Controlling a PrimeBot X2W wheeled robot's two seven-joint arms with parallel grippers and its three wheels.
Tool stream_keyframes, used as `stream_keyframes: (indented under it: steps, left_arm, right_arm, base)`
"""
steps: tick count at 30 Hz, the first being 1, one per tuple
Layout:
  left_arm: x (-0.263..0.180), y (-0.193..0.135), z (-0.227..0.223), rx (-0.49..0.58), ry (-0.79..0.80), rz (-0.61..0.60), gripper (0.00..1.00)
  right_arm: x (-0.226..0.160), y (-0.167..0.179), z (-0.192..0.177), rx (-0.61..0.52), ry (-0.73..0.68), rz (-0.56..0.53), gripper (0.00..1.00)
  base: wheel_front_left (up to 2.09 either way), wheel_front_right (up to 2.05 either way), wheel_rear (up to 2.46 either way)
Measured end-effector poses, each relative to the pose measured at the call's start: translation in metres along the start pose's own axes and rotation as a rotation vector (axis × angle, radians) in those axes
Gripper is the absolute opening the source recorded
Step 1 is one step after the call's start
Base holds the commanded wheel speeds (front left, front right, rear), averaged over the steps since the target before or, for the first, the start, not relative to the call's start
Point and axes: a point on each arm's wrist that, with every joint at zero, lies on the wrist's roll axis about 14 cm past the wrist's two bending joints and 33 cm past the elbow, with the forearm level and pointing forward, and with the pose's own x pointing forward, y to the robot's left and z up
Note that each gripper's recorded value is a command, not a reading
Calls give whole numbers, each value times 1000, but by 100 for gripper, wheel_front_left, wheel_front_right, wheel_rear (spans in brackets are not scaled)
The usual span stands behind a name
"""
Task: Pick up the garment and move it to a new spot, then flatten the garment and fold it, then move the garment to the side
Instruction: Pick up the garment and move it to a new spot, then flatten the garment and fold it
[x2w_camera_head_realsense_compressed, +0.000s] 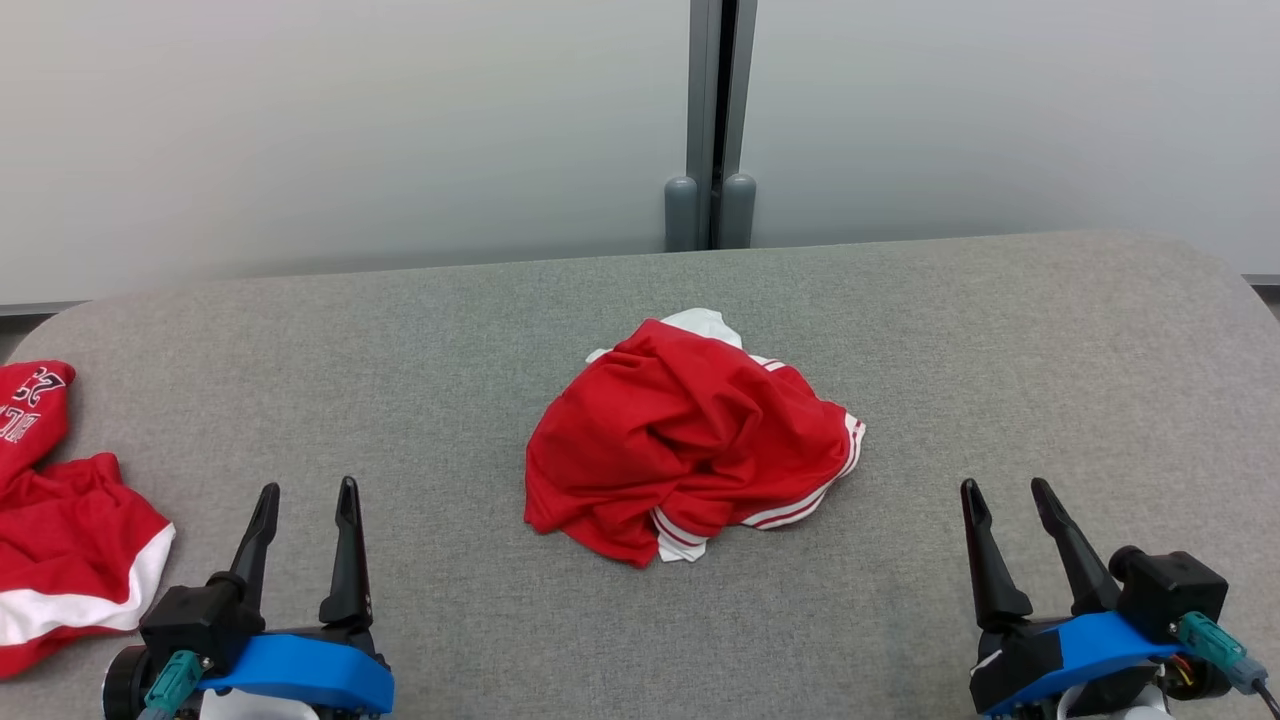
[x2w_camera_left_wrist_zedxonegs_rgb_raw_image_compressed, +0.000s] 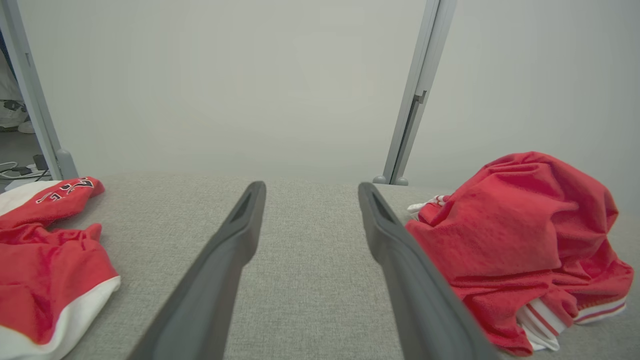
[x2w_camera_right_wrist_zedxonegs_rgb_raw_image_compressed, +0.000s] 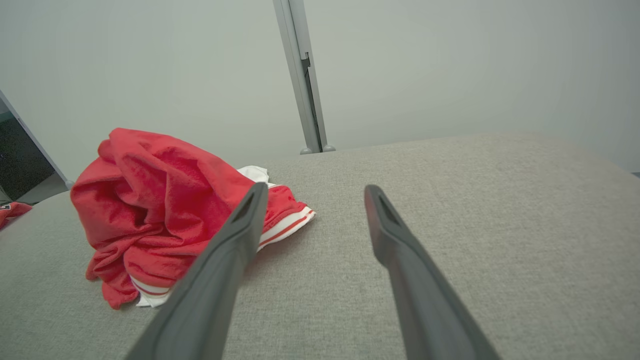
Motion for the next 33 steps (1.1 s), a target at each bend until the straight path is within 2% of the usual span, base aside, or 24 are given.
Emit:
stream_keyframes:
  steps: [17, 19, 25, 33]
  left_arm:
    - [-5, 6, -4, 16, 8, 13, 100]
    - [-4, 6, -6, 16, 14, 13, 100]
    - [1, 5, -6, 19, 14, 6, 100]
    - [9, 5, -9, 20, 19, 0, 100]
  right_arm:
    - [0, 11, -12, 24, 47, 30, 100]
    - [7, 16, -17, 40, 88, 44, 100]
    - [25, 28, -51, 114, 322, 73, 100]
    - [55, 43, -78, 190, 460, 94, 100]
  base:
    - [0, 0, 0]
    - [0, 0, 0]
    - [0, 0, 0]
    - [0, 0, 0]
